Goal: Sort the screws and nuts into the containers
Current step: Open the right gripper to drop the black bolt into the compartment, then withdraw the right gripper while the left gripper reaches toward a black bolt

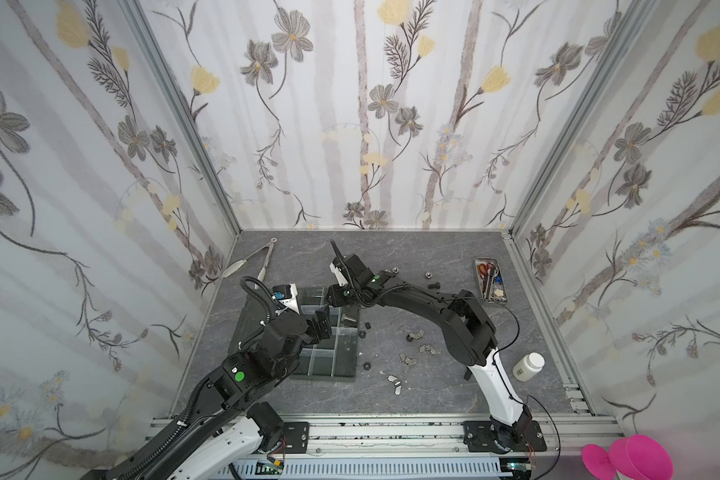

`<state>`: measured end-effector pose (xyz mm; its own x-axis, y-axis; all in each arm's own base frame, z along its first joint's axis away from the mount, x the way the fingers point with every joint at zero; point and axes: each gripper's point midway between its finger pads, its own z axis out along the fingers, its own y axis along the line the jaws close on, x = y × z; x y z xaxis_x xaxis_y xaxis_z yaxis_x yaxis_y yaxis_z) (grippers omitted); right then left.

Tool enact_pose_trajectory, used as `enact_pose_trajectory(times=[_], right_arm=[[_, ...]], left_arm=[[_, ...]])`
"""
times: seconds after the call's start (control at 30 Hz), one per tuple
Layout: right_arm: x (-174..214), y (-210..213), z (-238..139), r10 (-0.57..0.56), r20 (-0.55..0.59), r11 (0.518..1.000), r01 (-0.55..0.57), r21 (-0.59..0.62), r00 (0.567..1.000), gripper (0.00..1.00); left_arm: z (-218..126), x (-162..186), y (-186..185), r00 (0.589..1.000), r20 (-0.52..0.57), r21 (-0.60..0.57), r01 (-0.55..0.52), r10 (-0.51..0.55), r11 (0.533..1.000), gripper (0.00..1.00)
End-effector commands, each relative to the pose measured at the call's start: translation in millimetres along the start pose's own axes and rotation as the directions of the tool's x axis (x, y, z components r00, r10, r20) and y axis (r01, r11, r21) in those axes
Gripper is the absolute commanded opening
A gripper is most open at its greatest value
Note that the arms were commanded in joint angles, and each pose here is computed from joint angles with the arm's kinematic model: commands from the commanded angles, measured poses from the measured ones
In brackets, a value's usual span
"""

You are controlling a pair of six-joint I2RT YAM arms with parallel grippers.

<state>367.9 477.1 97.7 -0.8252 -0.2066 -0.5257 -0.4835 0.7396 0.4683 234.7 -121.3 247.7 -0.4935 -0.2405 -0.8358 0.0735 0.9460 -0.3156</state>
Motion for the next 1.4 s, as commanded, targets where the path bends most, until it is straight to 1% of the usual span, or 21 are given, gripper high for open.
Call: enact_pose_trajectory(times=[0.0,0.17,0.2,0.23,0.3,0.47,0.67,0.8,0.87,0.97,1.0,1.03,1.1,1.17,1.27,1.37], right_arm=[[-11,0,-15,0.0,0.04,1.0,0.0,-0.002,0.999,0.42],[-13,-1,-42,0.016,0.082,0.999,-0.013,-0.035,0.997,0.43],[-23,-16,-53,0.039,0.106,0.999,-0.036,-0.029,0.994,0.43],[-24,-22,-63,0.05,0.12,0.998,-0.046,-0.03,0.992,0.44],[-25,-36,-84,0.078,0.151,0.997,-0.073,-0.039,0.985,0.44],[-19,-72,-139,0.142,0.23,0.99,-0.133,-0.057,0.963,0.44],[2,-113,-205,0.193,0.315,0.981,-0.188,-0.046,0.929,0.44],[18,-141,-237,0.233,0.358,0.972,-0.233,-0.042,0.904,0.45],[27,-154,-250,0.256,0.375,0.965,-0.26,-0.041,0.891,0.45],[39,-171,-270,0.281,0.413,0.955,-0.295,-0.032,0.866,0.45],[38,-176,-280,0.285,0.439,0.952,-0.305,-0.027,0.852,0.45],[51,-185,-280,0.306,0.436,0.943,-0.333,-0.015,0.846,0.45],[57,-194,-291,0.32,0.465,0.934,-0.358,-0.009,0.825,0.45],[63,-204,-302,0.337,0.495,0.921,-0.39,0.003,0.801,0.45],[70,-221,-319,0.365,0.543,0.896,-0.445,0.017,0.757,0.45],[78,-238,-331,0.399,0.571,0.87,-0.493,0.013,0.718,0.45]], left_arm=[[2,1,-9,0.998,-0.039,0.021,-0.046,0.047,0.999,0.96],[13,18,-31,0.988,-0.127,0.108,-0.076,0.09,0.991,0.93],[16,22,-36,0.983,-0.146,0.124,-0.09,0.108,0.988,0.93],[19,29,-42,0.977,-0.171,0.142,-0.107,0.131,0.984,0.93],[23,37,-54,0.965,-0.199,0.167,-0.138,0.17,0.976,0.92],[31,53,-88,0.942,-0.228,0.234,-0.192,0.246,0.953,0.91],[48,79,-125,0.894,-0.269,0.307,-0.274,0.359,0.912,0.88],[54,92,-152,0.871,-0.276,0.387,-0.286,0.406,0.877,0.85],[60,101,-162,0.858,-0.283,0.407,-0.297,0.429,0.864,0.84],[68,111,-176,0.839,-0.288,0.419,-0.324,0.462,0.849,0.81],[71,118,-180,0.827,-0.297,0.422,-0.334,0.477,0.843,0.8],[73,124,-185,0.817,-0.303,0.426,-0.345,0.491,0.836,0.79],[77,135,-195,0.798,-0.312,0.433,-0.364,0.516,0.825,0.77],[80,145,-207,0.782,-0.317,0.437,-0.382,0.537,0.814,0.76],[84,163,-222,0.759,-0.343,0.42,-0.403,0.554,0.813,0.74],[87,187,-235,0.724,-0.372,0.414,-0.431,0.581,0.802,0.72]])
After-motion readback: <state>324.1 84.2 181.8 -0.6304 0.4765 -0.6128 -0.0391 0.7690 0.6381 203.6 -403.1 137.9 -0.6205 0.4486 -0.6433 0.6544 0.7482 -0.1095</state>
